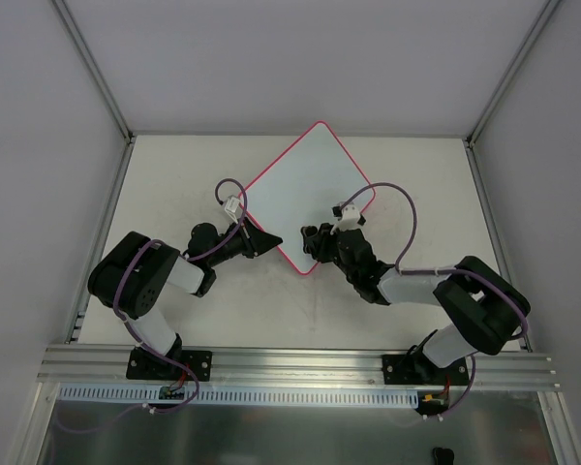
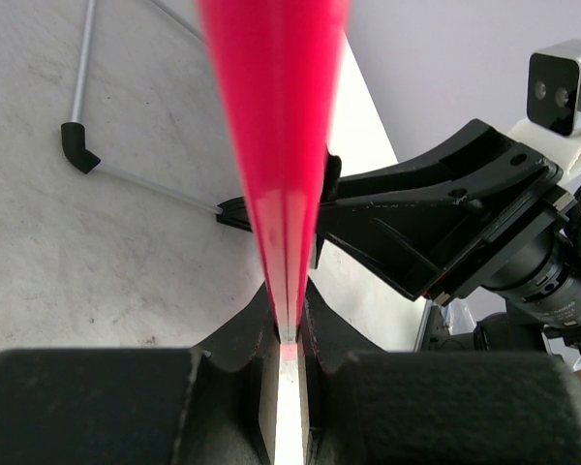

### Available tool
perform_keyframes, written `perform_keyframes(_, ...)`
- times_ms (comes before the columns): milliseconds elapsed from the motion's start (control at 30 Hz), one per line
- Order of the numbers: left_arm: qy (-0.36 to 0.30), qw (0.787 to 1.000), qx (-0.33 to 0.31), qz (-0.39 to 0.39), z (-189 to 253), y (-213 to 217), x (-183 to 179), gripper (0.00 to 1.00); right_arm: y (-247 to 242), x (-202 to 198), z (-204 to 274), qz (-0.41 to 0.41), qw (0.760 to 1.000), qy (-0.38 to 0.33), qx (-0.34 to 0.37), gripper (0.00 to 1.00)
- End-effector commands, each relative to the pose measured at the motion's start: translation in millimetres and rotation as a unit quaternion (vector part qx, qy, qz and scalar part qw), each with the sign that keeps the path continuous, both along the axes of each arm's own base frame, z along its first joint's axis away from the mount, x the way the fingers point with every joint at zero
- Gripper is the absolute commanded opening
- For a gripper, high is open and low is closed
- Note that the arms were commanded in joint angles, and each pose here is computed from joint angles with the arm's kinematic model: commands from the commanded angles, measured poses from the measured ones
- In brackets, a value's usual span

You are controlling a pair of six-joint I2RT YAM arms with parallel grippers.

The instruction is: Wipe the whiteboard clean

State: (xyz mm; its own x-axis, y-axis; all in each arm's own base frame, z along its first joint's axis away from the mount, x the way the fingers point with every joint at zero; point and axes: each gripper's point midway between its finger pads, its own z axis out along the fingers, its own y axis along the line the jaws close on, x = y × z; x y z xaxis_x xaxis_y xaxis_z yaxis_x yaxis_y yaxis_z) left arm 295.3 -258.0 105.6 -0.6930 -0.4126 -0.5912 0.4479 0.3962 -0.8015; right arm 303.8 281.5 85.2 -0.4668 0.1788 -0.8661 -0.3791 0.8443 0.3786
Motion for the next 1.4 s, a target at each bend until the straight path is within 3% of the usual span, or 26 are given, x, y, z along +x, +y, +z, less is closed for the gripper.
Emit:
perform_keyframes(0,-0.165,0.983,-0.074,-0.037,75.6,-11.6,-11.3,0.00,2.7,-19.0,-16.6,0.014,1.000,0.024,-0.009,0.00)
perform_keyframes(233,-0.165,0.983,-0.074,-0.037,75.6,-11.6,-11.3,0.00,1.6,-9.8,-1.9,0.004,1.000,0.001,-0.014,0.00)
perform_keyframes(667,-0.166,0.983,-0.073,-0.036,75.6,-11.2,-11.9,0.00,8.2,48.6,50.6,0.003,0.999,-0.038,-0.006,0.00)
perform_keyframes(867,-0.166,0.983,-0.074,-0.035,76.2,-11.3,-10.9,0.00,-3.4,44.7,81.3,-0.005,0.998,-0.051,-0.020,0.00)
perform_keyframes(1100,-0.165,0.983,-0.074,-0.031,75.9,-10.4,-9.8,0.00,-66.7,16.2,67.1,-0.065,0.992,0.044,-0.097,0.00)
perform_keyframes(1133,-0.164,0.983,-0.074,-0.032,75.4,-10.7,-10.4,0.01,-73.1,10.1,71.2,-0.068,0.992,0.058,-0.084,0.00)
perform_keyframes(1200,-0.164,0.983,-0.074,-0.031,75.5,-10.6,-10.2,0.01,-105.1,-4.8,53.3,-0.095,0.982,0.116,-0.113,0.00)
perform_keyframes(1367,-0.164,0.983,-0.074,-0.030,75.5,-10.3,-10.3,0.01,-165.7,-35.2,37.3,-0.160,0.956,0.170,-0.177,0.00)
